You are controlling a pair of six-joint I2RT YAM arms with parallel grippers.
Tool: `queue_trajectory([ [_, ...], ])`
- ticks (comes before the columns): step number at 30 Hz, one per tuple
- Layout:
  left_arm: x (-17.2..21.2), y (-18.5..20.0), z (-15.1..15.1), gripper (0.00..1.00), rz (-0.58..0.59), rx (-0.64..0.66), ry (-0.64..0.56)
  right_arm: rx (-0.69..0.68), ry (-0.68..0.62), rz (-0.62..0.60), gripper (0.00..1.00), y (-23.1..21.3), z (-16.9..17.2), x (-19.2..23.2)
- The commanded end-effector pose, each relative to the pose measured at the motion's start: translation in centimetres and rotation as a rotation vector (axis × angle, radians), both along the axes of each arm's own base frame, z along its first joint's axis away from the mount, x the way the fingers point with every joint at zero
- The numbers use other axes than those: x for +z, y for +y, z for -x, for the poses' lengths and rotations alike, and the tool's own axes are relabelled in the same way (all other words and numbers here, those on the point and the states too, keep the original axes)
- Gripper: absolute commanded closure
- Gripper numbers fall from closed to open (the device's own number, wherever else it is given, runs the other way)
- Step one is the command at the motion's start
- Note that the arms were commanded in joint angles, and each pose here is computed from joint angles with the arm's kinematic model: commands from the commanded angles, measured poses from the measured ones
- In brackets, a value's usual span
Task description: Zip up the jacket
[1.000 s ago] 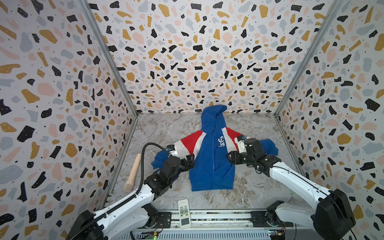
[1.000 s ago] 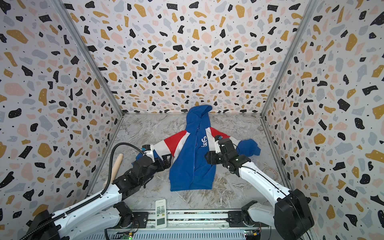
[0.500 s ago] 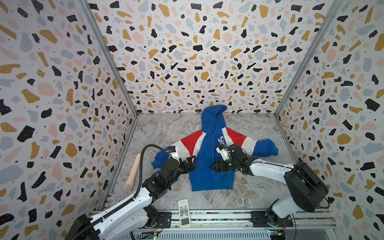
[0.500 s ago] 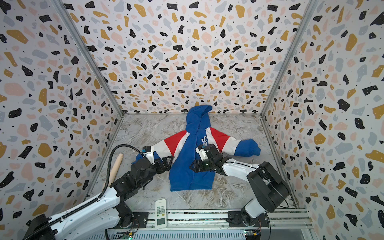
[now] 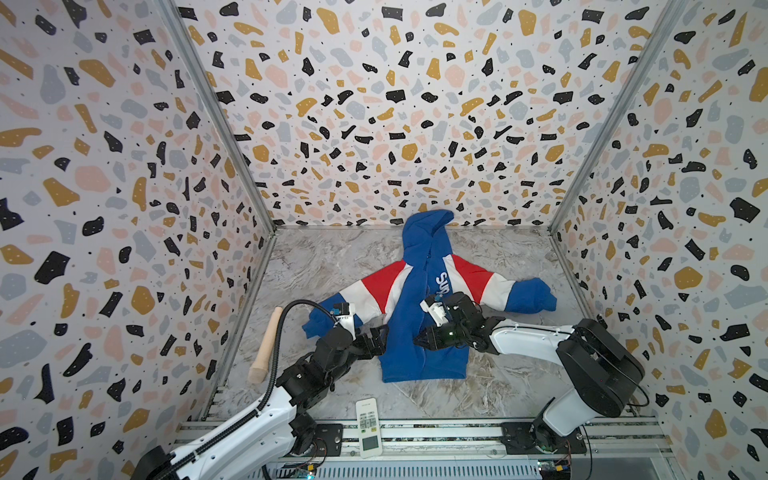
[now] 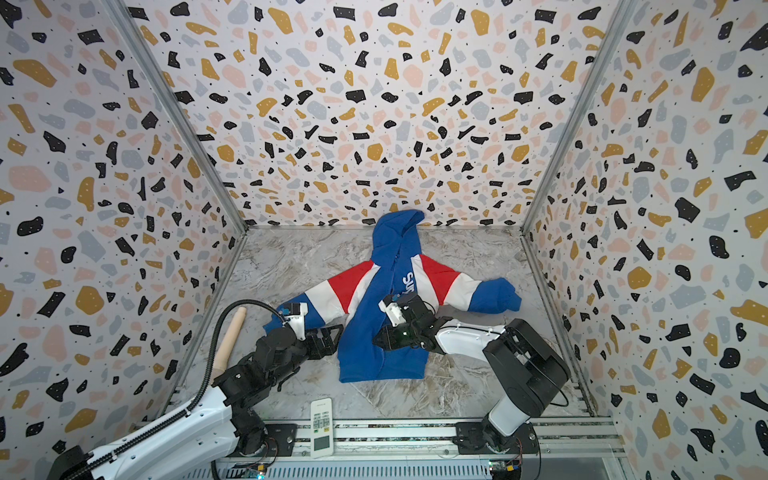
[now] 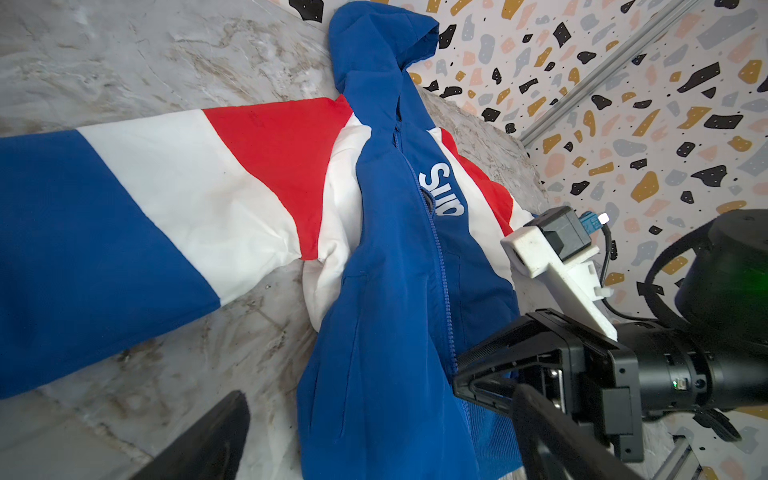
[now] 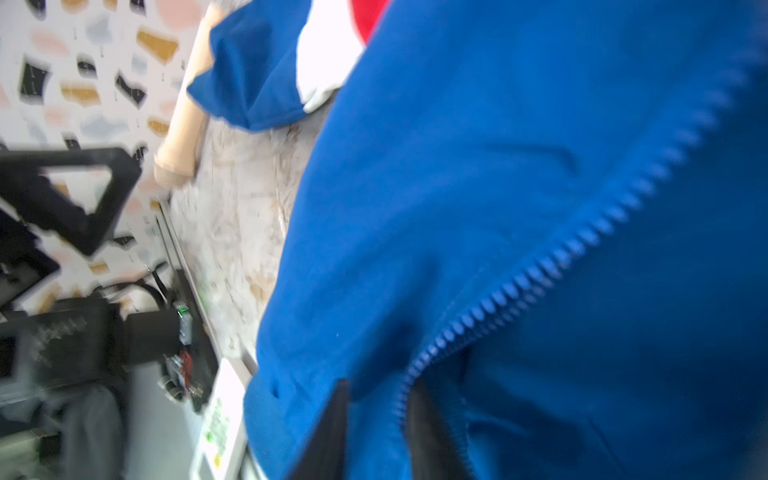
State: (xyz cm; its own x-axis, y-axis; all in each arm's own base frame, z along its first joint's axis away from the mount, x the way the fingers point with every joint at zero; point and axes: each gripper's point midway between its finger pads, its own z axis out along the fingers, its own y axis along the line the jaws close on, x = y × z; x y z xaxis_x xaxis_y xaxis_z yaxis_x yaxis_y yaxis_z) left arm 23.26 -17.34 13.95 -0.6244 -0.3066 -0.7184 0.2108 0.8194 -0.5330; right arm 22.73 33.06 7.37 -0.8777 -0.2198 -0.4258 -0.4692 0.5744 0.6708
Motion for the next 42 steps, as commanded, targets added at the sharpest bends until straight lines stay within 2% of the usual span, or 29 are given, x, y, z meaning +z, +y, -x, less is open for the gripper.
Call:
queue_trajectory([
  [1,-0.3,-0.3,0.6,0.0,0.008,-0.04,-0.005,0.039,0.012,-0.082,0.92,2.5,0.1,1.6],
  [5,0.0,-0.3,0.8,0.0,0.005,-0.05,-0.012,0.063,0.007,-0.11,1.0,4.6,0.0,2.4],
  [10,-0.4,-0.4,1.2,0.0,-0.006,-0.082,-0.017,0.035,0.016,-0.134,1.0,6.1,-0.6,2.6],
  [17,-0.9,-0.5,1.6,0.0,-0.03,-0.109,-0.004,0.0,0.004,-0.215,0.99,6.5,-0.7,5.0],
  [22,-0.3,-0.5,1.6,0.0,-0.022,-0.107,-0.021,-0.022,-0.013,-0.223,0.83,5.0,0.3,6.0],
  [24,-0.3,-0.6,1.5,0.0,-0.006,-0.097,-0.016,-0.025,-0.014,-0.216,0.72,4.3,1.0,5.8],
  [28,-0.6,-0.9,1.4,0.0,0.003,-0.103,0.005,-0.02,-0.015,-0.188,0.57,2.7,2.8,4.6],
  [36,0.2,-1.5,1.4,0.01,0.034,-0.118,0.006,0.003,-0.046,-0.178,0.44,0.6,5.0,3.3],
  [42,0.3,-1.5,1.6,0.03,0.04,-0.122,0.014,-0.015,-0.005,-0.192,0.43,-0.5,6.1,1.4],
])
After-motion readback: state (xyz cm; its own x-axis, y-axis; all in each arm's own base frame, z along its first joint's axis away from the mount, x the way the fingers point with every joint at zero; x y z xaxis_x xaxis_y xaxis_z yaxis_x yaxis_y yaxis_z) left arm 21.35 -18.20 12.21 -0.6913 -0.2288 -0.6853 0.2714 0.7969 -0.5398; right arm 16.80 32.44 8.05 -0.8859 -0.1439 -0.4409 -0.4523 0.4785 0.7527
